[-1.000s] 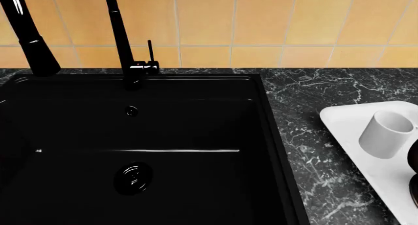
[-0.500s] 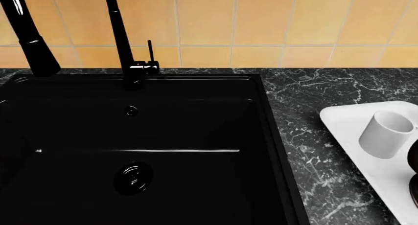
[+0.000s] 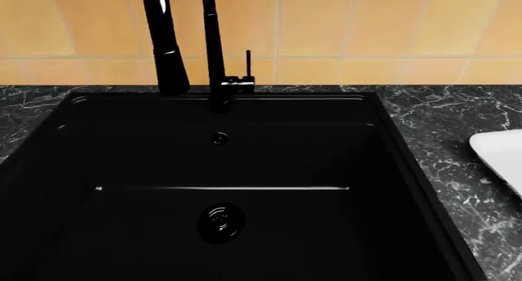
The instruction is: Pick the kettle from the counter and place it on the tray. Then pick the mug from the cabinet and place it on the tray. Then close the cabinet doors.
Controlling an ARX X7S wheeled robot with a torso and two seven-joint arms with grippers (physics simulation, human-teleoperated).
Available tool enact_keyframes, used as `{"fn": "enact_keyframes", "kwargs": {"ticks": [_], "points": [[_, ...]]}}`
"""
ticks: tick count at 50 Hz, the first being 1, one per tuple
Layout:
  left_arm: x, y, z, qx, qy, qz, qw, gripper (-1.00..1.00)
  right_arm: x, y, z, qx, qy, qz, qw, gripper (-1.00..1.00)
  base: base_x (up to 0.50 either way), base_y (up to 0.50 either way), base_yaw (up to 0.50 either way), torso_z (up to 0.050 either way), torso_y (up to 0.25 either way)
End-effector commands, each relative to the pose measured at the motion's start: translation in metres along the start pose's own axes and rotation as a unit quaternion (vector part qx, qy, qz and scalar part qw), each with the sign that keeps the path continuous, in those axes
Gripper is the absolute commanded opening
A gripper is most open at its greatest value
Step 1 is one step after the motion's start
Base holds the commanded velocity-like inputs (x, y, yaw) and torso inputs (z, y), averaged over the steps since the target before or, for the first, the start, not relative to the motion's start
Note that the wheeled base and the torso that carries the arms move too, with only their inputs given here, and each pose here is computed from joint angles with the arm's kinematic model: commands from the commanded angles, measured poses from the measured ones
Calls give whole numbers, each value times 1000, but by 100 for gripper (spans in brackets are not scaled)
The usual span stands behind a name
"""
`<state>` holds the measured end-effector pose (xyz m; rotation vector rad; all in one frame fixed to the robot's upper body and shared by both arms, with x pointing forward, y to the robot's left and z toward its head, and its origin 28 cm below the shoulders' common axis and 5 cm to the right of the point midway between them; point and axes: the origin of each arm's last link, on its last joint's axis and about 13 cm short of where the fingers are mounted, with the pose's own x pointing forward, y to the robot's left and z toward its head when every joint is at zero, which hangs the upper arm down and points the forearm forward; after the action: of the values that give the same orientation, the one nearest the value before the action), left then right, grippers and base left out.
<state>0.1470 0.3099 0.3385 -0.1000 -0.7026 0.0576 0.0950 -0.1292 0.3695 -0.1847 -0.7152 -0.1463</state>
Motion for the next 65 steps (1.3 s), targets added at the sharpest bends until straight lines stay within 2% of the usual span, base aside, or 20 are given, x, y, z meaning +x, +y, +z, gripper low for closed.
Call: {"fn": "enact_keyframes", "kwargs": {"ticks": [1,49,57,60,62,65], "points": [[-1,0,2,1,-2,-1,1000,100,-3,1,-3,-3,3,3,1000,100,1,500,0,0,0],[0,2,1,3,-1,7,1000,100,-3,4,-9,-4,9,9,1000,100,1,500,0,0,0],[4,4,3,-2,11,32,999,100,-2,3,-10,10,19,10,1000,100,1,312,0,0,0],[8,7,7,0,11,64,998,100,-2,2,-12,11,27,8,1000,100,0,0,0,0,0],[12,11,11,19,1,110,994,100,-2,2,-12,11,29,7,999,100,0,0,0,0,0],[17,17,17,20,-14,147,989,100,-2,1,-14,13,36,5,999,100,0,0,0,0,0]]}}
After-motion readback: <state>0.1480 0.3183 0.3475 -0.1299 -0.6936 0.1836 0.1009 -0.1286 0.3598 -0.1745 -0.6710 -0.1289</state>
